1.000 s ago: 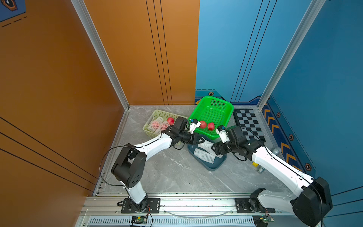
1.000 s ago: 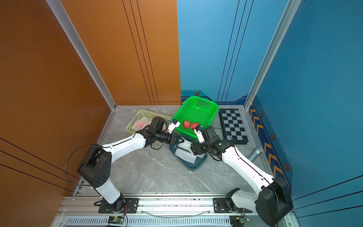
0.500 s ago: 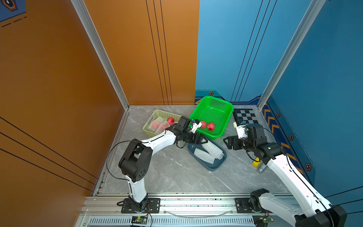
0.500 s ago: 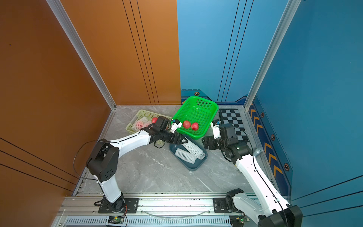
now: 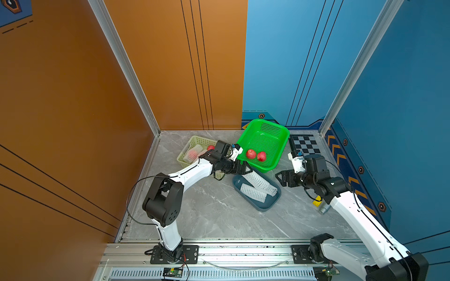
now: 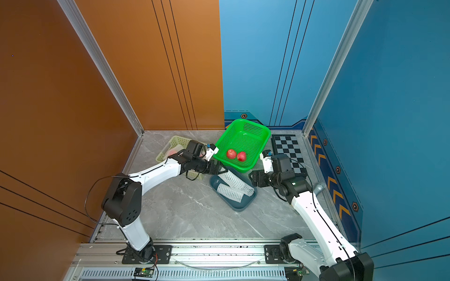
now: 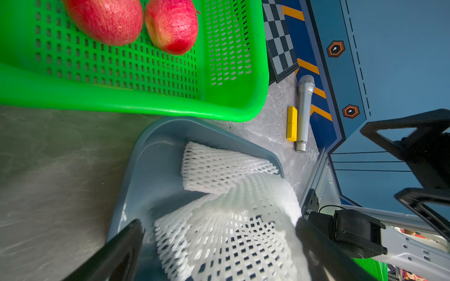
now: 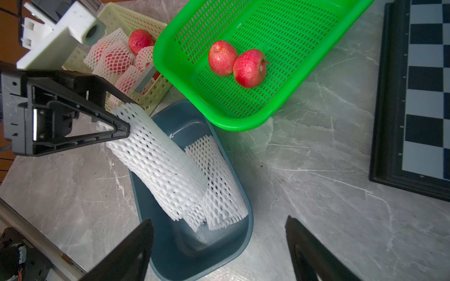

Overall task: Remove foam nets from apples
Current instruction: Place the foam net into the storage box.

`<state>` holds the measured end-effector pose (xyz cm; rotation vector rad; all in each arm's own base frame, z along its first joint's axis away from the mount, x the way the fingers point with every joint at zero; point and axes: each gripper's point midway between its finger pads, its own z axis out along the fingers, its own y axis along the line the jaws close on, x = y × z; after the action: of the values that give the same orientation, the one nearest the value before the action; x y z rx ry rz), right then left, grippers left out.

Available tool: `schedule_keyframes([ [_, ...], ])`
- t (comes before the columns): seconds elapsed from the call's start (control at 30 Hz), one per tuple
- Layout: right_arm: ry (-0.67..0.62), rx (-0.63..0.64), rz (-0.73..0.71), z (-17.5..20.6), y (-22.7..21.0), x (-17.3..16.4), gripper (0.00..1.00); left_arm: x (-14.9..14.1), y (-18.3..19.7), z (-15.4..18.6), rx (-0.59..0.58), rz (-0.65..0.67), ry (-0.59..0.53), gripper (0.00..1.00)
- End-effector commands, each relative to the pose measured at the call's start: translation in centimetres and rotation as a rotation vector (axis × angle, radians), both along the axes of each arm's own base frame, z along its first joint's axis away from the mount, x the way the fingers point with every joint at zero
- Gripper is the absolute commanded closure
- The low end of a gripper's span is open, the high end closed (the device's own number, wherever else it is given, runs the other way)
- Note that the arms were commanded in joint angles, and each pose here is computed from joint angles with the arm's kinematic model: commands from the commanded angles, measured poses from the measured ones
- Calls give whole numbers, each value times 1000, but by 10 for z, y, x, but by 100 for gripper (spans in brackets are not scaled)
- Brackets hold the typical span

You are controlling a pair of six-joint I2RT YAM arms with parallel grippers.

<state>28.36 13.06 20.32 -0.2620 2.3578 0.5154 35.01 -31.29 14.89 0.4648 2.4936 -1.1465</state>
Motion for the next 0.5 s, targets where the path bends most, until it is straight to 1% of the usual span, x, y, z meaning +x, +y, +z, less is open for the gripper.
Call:
schedule_keyframes([
  [0.0, 3, 21, 104, -6, 26, -3, 15, -2, -4, 22, -16, -27, -47, 2],
  [0.07, 10, 15, 166, -13, 47, -7, 18, -4, -7, 22, -21, -38, -43, 2],
  [0.17, 4, 1, 210, -22, 71, -4, 23, -8, -12, 21, -25, -54, -36, 2],
  [0.23, 9, -13, 211, -32, 80, 0, 26, -10, -14, 20, -27, -62, -33, 2],
  [0.3, 10, -44, 168, -43, 80, 9, 28, -13, -15, 22, -33, -72, -35, 2],
  [0.33, 15, -50, 156, -49, 80, 12, 33, -14, -14, 23, -34, -77, -38, 2],
  [0.43, 35, -64, 148, -63, 81, 17, 63, -15, -11, 25, -35, -74, -44, 2],
  [0.47, 47, -68, 155, -67, 82, 16, 72, -14, -10, 25, -36, -70, -45, 2],
])
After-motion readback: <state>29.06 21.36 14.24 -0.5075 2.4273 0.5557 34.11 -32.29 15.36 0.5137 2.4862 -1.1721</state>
